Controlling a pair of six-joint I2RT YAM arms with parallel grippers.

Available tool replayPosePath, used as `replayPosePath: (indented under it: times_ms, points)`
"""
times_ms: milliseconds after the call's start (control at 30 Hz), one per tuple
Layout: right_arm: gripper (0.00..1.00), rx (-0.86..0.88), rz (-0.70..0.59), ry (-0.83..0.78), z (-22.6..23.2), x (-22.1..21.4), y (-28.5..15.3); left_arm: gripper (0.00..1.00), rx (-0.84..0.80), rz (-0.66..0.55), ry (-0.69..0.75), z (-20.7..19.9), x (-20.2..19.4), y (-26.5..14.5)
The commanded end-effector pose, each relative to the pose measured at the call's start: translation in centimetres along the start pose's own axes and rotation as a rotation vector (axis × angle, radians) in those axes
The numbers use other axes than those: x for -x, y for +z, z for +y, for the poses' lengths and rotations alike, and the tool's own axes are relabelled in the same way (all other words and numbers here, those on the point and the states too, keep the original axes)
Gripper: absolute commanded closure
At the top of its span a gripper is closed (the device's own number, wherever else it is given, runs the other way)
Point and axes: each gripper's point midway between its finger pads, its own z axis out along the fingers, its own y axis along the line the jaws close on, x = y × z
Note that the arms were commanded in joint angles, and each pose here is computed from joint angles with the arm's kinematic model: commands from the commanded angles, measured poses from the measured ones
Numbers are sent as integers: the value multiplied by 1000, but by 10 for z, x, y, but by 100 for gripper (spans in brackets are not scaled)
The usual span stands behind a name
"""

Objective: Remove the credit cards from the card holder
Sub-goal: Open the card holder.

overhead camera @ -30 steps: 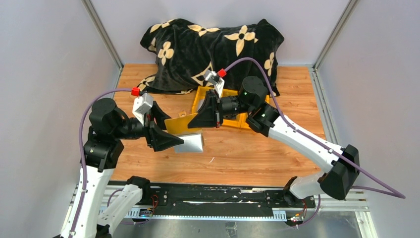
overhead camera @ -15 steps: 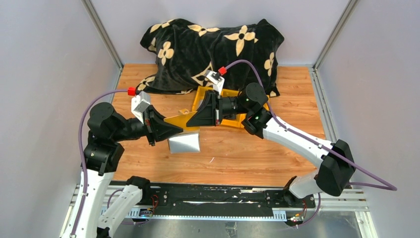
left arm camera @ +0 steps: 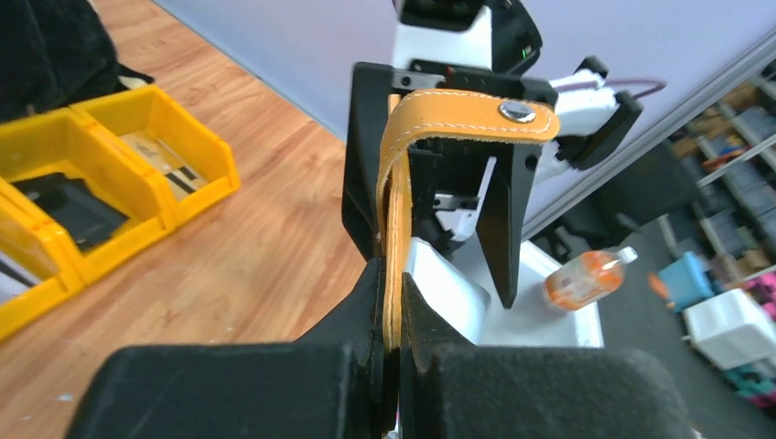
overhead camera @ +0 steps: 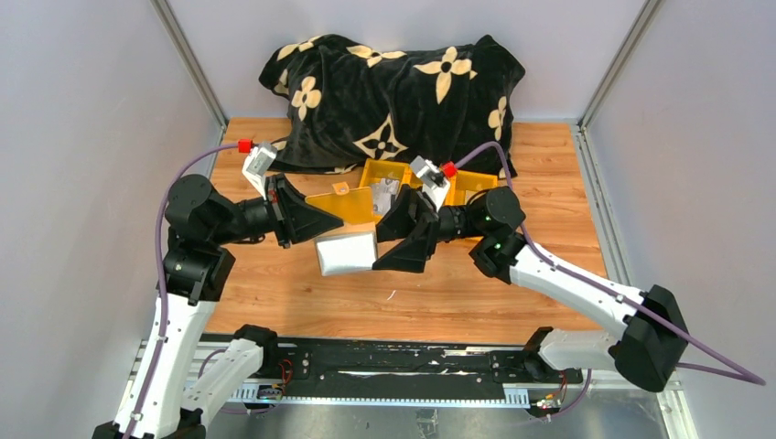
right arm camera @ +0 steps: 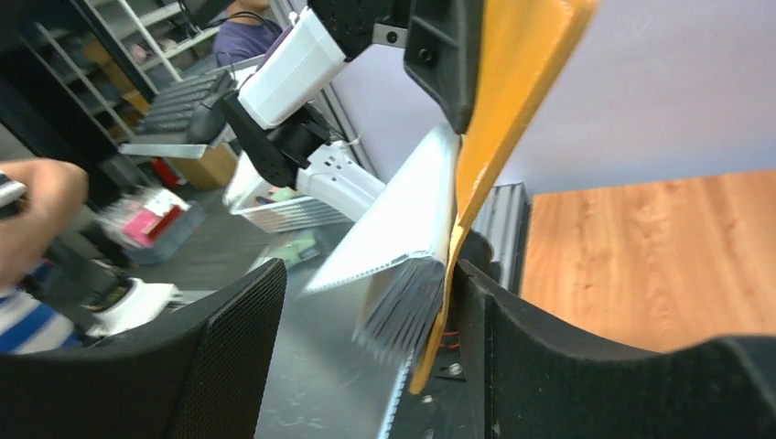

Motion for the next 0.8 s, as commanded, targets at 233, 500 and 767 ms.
replayPosePath:
  times_ms: [233,500,767]
  points:
    - [32,-42,43,-342,10,-6,0,100,-78,-110,-81,-30,39,2]
    - [40,-107,-29,-304,0,14,7,100,-84,-107,-65,-35,38,-1]
    - [46,-208,-105,-325,-17,39,11,100,-99,-99,-77,-39,37,-2]
